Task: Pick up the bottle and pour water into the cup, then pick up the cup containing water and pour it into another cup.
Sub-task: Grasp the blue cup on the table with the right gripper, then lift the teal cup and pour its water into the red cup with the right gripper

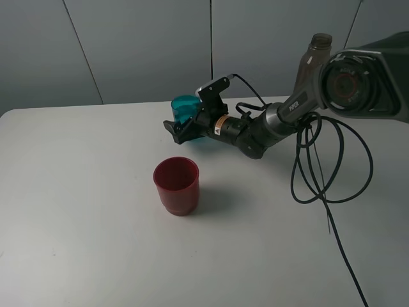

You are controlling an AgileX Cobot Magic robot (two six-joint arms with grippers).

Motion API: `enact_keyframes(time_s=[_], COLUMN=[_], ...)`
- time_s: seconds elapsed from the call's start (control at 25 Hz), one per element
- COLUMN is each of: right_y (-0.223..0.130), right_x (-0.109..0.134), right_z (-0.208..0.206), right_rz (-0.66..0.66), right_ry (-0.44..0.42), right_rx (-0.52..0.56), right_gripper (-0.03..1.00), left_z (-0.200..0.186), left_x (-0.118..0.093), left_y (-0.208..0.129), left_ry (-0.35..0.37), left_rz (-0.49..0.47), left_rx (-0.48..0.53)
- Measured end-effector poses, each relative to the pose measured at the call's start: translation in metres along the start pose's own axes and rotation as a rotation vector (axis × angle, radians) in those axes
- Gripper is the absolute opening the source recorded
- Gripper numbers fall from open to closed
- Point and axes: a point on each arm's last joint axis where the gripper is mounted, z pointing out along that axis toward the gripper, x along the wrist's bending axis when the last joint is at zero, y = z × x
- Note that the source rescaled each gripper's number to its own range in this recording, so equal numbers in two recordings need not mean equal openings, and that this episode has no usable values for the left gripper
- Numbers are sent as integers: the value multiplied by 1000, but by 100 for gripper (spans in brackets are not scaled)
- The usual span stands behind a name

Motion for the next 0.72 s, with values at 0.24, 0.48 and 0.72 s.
enact_keyframes(time_s=[0.24, 0.48, 0.72], right_y=[1, 1, 1], right_x=[0, 0, 0], right_z=[0, 0, 0], right_rz=[-2, -2, -2], right_ry=[3, 3, 3], right_rx=[-11, -11, -11], right_gripper=[3, 3, 3], left_z=[0, 0, 0], left_x=[0, 0, 0], left_y=[0, 0, 0], left_ry=[0, 0, 0], left_rz=[0, 0, 0], left_rx=[0, 0, 0])
